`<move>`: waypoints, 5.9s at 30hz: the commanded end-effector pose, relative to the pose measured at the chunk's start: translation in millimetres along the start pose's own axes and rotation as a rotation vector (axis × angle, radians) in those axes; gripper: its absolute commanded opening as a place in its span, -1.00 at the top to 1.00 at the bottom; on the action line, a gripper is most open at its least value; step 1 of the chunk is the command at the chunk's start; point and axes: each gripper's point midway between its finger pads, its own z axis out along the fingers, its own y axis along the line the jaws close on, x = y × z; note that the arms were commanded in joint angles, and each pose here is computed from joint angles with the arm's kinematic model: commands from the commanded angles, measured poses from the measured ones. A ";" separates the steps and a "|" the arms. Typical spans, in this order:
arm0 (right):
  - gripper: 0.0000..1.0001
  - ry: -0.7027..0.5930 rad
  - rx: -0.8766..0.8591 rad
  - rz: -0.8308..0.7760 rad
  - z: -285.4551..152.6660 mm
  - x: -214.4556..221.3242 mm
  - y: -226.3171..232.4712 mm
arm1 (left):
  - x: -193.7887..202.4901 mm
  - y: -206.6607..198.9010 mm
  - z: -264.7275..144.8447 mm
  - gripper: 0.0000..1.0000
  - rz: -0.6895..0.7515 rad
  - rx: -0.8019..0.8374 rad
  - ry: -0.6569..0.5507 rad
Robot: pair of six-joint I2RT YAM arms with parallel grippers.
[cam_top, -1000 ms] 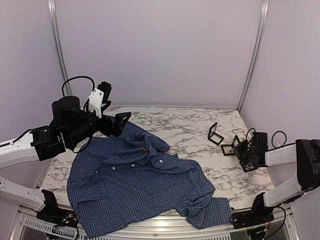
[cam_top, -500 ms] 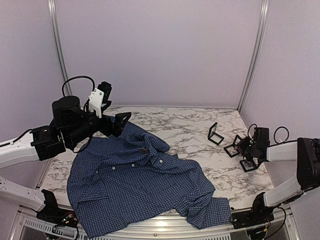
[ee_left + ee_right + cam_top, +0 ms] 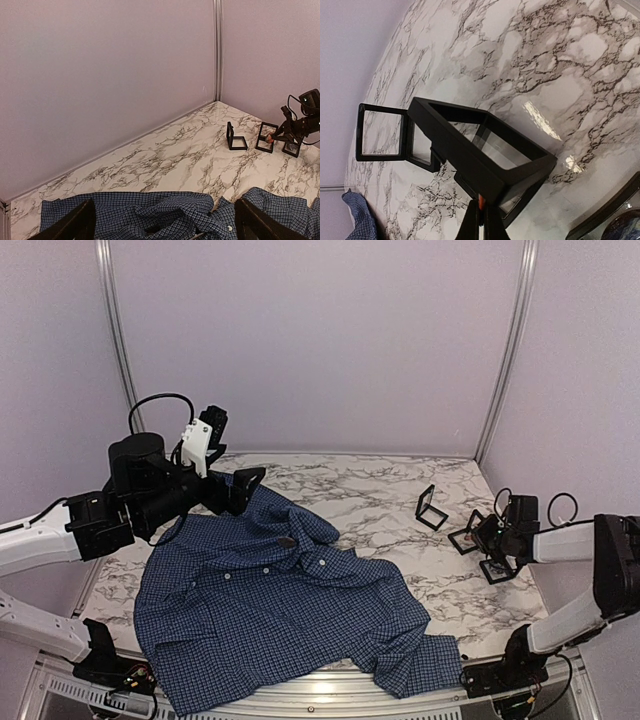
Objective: Remove the brooch from the garment
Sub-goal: Place the brooch in the brooch box, then pick up the flattened clothing from the center of the board.
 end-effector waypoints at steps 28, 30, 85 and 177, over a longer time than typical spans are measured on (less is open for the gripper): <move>1.00 0.049 -0.063 -0.035 21.2 -1.7 16.0 | 4.4 -1.0 4.1 -0.98 0.002 0.010 0.024; 1.00 0.052 -0.061 -0.036 21.6 -1.0 15.4 | 4.4 -1.7 4.1 -0.98 0.002 0.012 0.024; 0.30 0.113 0.077 -0.211 0.6 4.1 4.1 | 8.4 -11.5 1.4 -0.98 -0.182 0.076 0.037; 1.00 0.573 -0.553 -1.033 -81.2 357.0 314.2 | 210.3 -45.6 58.6 0.31 -1.657 0.078 0.400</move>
